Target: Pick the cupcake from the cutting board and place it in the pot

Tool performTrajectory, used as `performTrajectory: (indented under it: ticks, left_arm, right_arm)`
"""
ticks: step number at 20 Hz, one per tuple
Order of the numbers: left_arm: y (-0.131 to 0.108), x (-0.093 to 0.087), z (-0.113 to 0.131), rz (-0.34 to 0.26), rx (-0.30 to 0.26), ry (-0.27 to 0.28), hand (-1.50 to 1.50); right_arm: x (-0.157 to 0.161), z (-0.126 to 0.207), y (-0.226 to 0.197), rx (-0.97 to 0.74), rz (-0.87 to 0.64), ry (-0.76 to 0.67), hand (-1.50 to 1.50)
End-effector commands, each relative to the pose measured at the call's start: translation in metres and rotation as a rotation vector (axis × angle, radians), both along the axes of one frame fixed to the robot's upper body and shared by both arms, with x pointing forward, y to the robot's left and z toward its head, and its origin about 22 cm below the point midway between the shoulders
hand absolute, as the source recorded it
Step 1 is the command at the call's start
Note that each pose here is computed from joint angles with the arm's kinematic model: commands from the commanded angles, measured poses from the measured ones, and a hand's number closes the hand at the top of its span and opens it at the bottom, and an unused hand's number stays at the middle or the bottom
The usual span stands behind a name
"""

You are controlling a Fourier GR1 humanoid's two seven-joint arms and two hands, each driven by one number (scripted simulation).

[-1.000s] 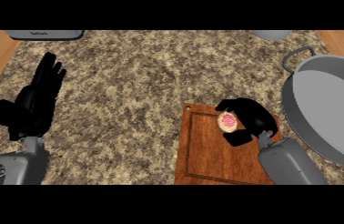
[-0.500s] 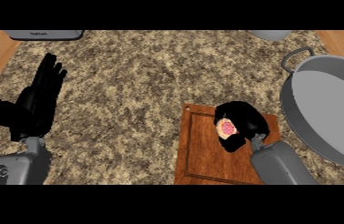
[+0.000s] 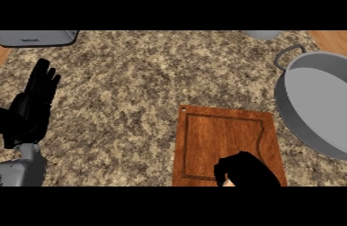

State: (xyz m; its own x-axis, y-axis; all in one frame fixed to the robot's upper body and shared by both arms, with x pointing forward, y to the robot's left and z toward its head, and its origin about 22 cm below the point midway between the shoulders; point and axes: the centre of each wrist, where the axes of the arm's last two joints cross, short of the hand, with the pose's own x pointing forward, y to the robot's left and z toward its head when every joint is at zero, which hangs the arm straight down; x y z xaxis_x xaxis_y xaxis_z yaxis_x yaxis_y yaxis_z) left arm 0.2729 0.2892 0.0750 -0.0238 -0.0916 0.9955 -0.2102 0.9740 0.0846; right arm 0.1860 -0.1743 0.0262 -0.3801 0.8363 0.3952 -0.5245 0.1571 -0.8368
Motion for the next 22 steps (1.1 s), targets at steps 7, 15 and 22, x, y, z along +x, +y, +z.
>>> performTrajectory:
  ticks: [7,15,22]
  left_arm:
    - [0.017,-0.008,0.002,0.016,-0.004,0.014,0.0]
    - [0.011,-0.005,0.007,0.006,-0.015,0.009,0.0]
    - [-0.002,0.001,0.005,-0.019,0.002,0.0,0.0]
  right_arm:
    - [-0.09,0.096,-0.037,0.296,-0.137,-0.331,1.5]
    - [-0.098,0.127,-0.067,0.473,-0.367,-0.582,1.5]
    - [-0.085,0.137,-0.103,0.456,-0.466,-0.654,1.5]
